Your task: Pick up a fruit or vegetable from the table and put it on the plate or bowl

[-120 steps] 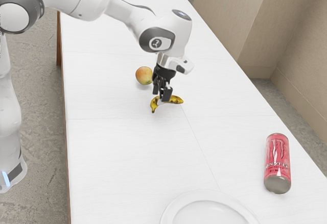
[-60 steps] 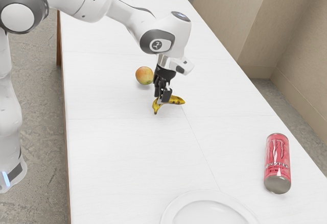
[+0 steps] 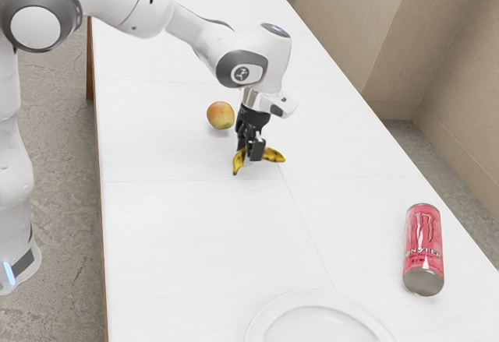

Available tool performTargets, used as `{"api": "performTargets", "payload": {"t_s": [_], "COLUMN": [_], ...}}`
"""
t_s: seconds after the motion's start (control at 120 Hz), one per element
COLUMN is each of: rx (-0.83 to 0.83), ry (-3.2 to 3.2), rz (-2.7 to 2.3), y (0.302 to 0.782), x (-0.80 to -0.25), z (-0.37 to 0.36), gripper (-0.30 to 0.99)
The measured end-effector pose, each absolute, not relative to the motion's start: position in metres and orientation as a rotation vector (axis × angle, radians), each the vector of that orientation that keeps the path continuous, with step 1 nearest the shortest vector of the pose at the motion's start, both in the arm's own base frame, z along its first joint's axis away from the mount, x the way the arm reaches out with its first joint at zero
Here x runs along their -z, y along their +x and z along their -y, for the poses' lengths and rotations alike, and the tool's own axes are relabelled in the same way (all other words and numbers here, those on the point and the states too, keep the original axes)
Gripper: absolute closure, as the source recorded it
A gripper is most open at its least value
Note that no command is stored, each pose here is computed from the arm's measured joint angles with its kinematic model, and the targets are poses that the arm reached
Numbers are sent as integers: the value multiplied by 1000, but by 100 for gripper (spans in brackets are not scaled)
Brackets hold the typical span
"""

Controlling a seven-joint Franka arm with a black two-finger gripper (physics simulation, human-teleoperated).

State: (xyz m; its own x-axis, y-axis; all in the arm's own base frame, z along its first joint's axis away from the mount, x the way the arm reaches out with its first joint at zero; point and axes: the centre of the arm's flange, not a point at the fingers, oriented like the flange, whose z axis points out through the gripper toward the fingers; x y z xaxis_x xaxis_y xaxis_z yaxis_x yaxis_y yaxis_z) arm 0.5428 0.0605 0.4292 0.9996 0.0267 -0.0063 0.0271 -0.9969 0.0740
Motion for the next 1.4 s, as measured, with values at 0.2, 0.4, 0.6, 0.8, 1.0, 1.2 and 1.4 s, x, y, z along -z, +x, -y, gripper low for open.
{"api": "performTargets", "payload": {"t_s": [0.2, 0.4, 0.6, 0.8, 1.0, 1.2, 1.4], "rx": [-17, -219, -494, -737, -848, -876, -882], "ry": [3045, 3125, 3232, 3214, 3134, 3068, 3054], "rz": [-69, 98, 761, 1120, 1251, 1264, 1182], "y": [546, 537, 486, 422, 371, 372, 398], "x": [-426, -495, -559, -580, -576, -564, -547], "z": [-64, -15, 177, 304, 387, 433, 446], "gripper": [49, 51, 53, 54, 53, 54, 57]}}
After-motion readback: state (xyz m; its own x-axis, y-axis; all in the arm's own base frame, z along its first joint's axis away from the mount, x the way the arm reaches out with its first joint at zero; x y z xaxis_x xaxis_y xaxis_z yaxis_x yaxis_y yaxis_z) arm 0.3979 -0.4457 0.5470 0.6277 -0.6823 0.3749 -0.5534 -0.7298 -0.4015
